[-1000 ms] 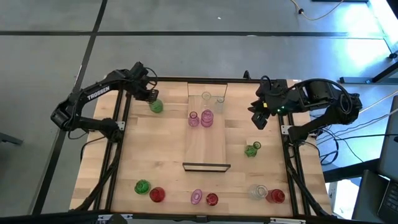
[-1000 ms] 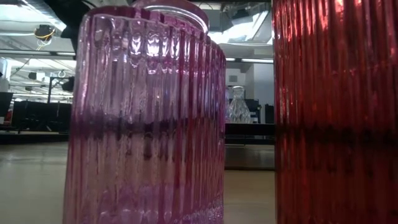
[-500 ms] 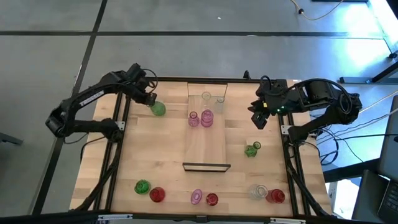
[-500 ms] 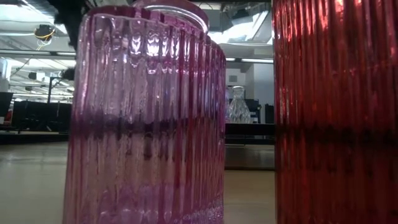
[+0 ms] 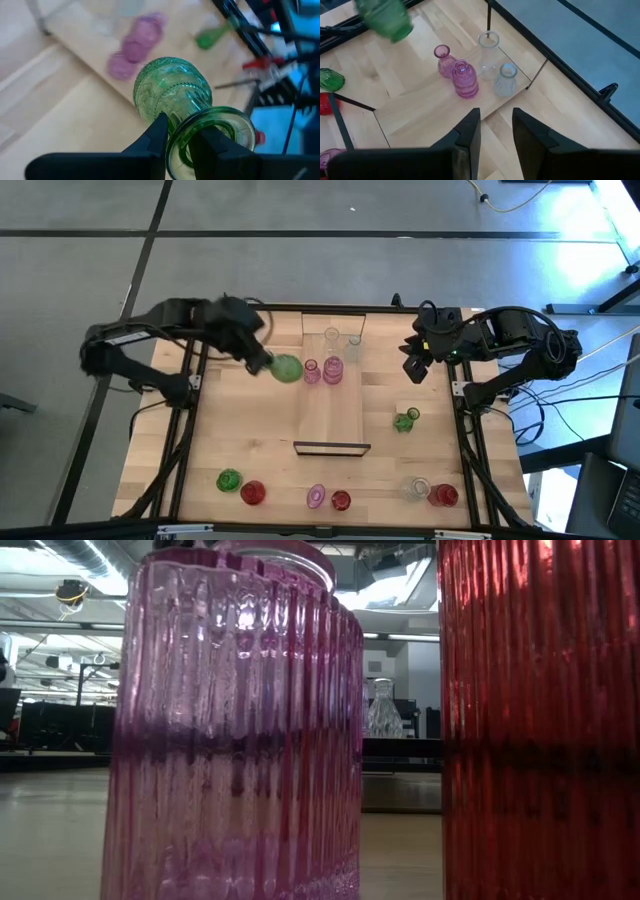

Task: Sort vases onto shelf
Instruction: Put the top green vase on the shelf

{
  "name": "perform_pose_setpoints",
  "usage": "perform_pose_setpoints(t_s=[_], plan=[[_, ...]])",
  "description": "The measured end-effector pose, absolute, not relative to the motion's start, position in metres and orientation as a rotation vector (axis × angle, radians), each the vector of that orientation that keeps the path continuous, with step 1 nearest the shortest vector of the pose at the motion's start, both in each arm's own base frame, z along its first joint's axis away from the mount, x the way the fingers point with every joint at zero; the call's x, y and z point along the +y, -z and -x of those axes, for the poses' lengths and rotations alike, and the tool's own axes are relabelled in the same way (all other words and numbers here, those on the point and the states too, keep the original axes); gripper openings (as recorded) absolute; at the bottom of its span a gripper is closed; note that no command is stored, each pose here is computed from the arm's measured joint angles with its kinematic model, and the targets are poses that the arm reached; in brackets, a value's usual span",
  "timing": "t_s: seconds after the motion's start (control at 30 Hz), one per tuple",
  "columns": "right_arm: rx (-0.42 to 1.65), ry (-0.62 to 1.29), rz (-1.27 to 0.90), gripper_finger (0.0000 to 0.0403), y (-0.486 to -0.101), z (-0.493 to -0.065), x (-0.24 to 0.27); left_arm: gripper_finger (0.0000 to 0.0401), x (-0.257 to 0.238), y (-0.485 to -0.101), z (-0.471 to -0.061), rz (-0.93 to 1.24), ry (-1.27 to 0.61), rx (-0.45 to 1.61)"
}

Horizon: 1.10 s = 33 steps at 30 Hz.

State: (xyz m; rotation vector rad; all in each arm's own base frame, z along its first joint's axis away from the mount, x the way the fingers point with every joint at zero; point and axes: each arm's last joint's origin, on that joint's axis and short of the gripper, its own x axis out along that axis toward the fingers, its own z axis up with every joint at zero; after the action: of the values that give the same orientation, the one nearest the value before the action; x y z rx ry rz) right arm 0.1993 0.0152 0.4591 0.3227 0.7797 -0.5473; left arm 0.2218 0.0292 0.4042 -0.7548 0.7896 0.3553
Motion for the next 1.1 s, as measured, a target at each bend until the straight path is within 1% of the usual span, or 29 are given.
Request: perform_pose_setpoints(t_s=[0.1, 0.27, 0.37, 0.47, 0.63, 0.87, 1.0, 1.1], plan=[[0.780, 0.548, -0.322, 0.0097, -0.459, -0.199, 0.015, 0.0048, 0.019, -0.406, -0.248, 0.722, -0.345, 0.899], [0.783, 0.543, -0.313, 0.0097, -0.459, -0.199, 0.015, 0.0048, 0.020, -0.392, -0.296, 0.650, -0.353, 1.050], [0.786, 0.537, -0.316, 0.0097, -0.459, -0.199, 0.015, 0.0048, 0.021, -0.380, -0.324, 0.641, -0.296, 1.100], [0.791, 0.530, -0.321, 0.0097, -0.459, -0.199, 0.016, 0.0048, 0.019, -0.360, -0.346, 0.626, -0.275, 1.177], [0.819, 0.492, -0.342, 0.0097, -0.458, -0.199, 0.017, 0.0048, 0.017, -0.337, -0.357, 0.604, -0.292, 1.327], [0.835, 0.493, -0.336, 0.0097, -0.457, -0.198, 0.017, 0.0048, 0.021, -0.325, -0.369, 0.592, -0.306, 1.325], [0.836, 0.492, -0.333, 0.0097, -0.457, -0.198, 0.017, 0.0048, 0.023, -0.315, -0.373, 0.590, -0.330, 1.365], [0.837, 0.491, -0.331, 0.0097, -0.457, -0.197, 0.017, 0.0048, 0.024, -0.311, -0.380, 0.590, -0.319, 1.337]])
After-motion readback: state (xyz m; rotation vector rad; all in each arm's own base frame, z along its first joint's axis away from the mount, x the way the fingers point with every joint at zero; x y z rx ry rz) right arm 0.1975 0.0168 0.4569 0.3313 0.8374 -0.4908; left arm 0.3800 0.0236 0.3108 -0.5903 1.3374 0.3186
